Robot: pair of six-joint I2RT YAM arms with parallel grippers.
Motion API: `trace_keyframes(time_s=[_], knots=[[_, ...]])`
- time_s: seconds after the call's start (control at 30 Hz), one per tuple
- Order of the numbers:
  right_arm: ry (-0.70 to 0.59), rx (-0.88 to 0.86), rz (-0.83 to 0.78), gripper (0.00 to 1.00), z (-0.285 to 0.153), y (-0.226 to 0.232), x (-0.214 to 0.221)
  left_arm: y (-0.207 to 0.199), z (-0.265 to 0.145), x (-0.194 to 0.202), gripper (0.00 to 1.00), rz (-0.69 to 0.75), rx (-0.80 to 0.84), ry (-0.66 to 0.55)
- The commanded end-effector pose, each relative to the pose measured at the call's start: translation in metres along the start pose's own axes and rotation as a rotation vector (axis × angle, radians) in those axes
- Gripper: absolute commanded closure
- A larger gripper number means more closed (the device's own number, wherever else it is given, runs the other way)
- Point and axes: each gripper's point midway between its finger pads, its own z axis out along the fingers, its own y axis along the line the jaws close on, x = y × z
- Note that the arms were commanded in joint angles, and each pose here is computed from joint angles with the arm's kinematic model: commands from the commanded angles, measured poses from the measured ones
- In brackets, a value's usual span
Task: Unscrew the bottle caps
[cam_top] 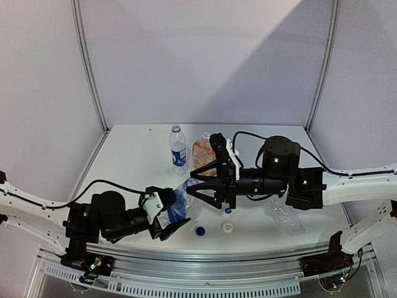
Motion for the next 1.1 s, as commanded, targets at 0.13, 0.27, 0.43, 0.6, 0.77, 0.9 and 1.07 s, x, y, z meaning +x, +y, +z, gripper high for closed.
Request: trace_keyframes(time_s=[0.13,0.27,0.43,0.6,0.77,0.9,1.07], knots=[[0.007,-0.05,0.007,0.6,0.012,0.008,-0.002,0.001,0.001,-0.006,1.0,-0.019,0.015,-0.018],[0.012,-0.05,0.009,0.82,0.013,0.007,-0.001,0.0,0.001,-0.007,1.0,-0.019,0.017,-0.018],[0.026,-0.026,0.017,1.0,0.015,0.003,0.001,0.002,0.001,-0.007,0.94,-0.025,0.005,-0.017],[0.049,0.032,0.022,1.0,0.016,-0.007,0.004,0.01,0.001,-0.006,0.41,-0.047,-0.038,-0.016],[0.121,0.174,-0.01,1.0,0.007,-0.029,0.011,0.024,-0.001,-0.005,0.22,-0.054,-0.121,-0.007],[0.172,0.293,-0.039,1.0,-0.006,-0.046,0.014,0.03,-0.003,-0.002,0.01,-0.045,-0.152,0.0],[0.203,0.414,-0.07,1.0,-0.025,-0.062,0.013,0.027,0.001,0.002,0.01,-0.031,-0.145,0.022]])
